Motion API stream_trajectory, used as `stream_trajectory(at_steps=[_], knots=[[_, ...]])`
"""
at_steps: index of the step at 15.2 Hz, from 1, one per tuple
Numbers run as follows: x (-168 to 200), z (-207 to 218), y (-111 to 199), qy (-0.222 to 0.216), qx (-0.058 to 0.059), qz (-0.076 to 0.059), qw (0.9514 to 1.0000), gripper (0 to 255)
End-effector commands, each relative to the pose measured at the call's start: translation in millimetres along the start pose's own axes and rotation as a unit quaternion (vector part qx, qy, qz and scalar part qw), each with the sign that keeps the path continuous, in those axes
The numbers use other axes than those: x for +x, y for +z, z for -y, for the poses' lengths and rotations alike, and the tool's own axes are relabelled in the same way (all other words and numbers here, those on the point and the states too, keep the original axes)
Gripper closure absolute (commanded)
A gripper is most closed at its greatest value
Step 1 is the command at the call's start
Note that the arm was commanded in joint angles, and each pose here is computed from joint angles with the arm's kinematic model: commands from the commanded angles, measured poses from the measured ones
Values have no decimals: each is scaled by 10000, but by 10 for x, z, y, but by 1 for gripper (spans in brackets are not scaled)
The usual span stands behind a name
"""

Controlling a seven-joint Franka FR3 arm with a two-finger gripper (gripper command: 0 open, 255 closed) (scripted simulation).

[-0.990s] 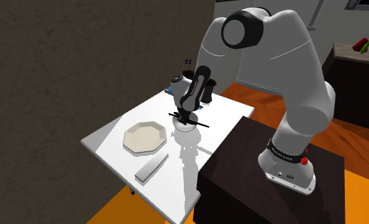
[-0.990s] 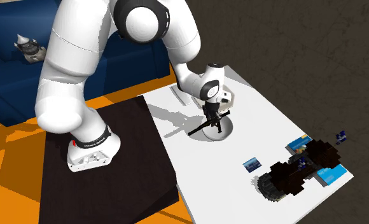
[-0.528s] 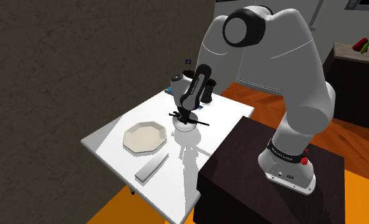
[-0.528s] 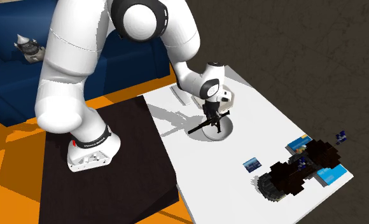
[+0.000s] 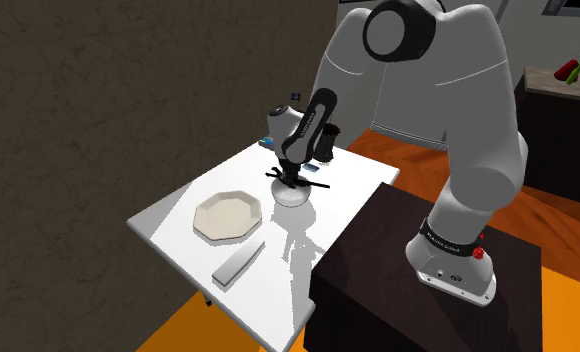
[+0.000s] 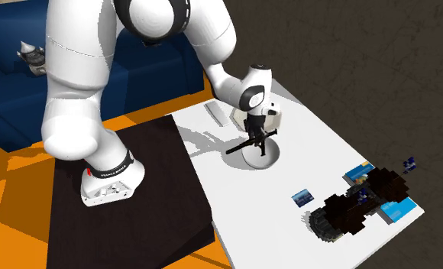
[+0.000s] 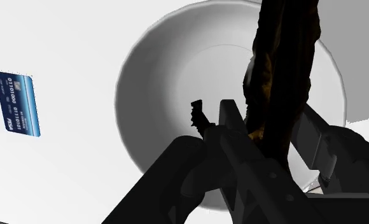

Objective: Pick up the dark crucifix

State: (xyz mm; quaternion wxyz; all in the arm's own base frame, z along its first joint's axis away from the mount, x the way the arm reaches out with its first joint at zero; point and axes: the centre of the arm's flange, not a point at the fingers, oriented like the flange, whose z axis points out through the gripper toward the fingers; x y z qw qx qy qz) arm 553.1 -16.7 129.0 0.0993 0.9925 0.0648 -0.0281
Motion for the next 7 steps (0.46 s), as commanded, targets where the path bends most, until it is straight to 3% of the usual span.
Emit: stream_trajectory(at_steps=[1,7], knots=[[-1,-19,-114,-1,0,1,10000,255],[-16,-61,-329,-1,0,1,10000,255]])
